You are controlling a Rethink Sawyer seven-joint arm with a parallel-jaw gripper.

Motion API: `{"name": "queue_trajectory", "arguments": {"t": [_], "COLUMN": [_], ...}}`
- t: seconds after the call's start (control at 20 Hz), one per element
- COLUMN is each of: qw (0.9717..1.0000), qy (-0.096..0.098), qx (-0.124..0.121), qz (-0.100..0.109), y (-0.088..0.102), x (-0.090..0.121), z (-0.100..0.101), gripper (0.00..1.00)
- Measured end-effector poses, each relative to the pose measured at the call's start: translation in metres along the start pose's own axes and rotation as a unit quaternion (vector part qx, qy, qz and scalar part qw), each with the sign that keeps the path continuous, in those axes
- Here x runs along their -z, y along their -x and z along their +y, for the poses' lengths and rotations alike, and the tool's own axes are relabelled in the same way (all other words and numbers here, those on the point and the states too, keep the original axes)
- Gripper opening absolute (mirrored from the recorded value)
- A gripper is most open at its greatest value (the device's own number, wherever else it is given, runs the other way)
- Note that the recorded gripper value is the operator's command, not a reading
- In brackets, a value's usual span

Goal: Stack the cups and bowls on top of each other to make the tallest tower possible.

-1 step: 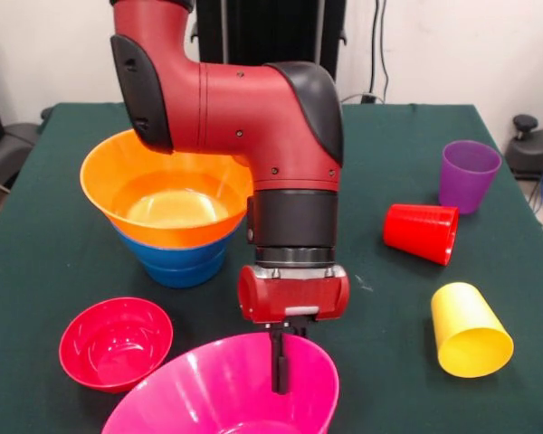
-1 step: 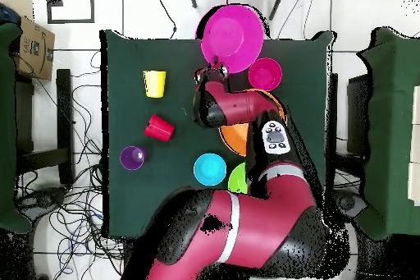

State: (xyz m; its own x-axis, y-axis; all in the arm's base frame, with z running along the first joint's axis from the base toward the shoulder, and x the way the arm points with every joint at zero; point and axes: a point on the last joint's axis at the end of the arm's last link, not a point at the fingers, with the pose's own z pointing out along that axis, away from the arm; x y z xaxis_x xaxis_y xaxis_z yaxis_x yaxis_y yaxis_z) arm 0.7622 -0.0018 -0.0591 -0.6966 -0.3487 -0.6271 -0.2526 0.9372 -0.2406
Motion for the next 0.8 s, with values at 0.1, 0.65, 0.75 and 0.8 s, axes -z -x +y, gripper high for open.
{"name": "queue_trajectory", "arguments": {"t": [0.1,0.65,0.75,0.8], "qw": [1.0000,0.9985,0.9956,0.9942], "qy": [0.002,0.012,0.021,0.025], "qx": [-0.002,-0.019,-0.028,-0.031], "qz": [0.000,0.049,0.087,0.100], "y": [-0.001,0.011,0.017,0.018], "x": [-0.001,0.007,0.015,0.018], "z": [0.001,0.000,0.004,0.006], "gripper": [0.00,0.00,0.00,0.00]}}
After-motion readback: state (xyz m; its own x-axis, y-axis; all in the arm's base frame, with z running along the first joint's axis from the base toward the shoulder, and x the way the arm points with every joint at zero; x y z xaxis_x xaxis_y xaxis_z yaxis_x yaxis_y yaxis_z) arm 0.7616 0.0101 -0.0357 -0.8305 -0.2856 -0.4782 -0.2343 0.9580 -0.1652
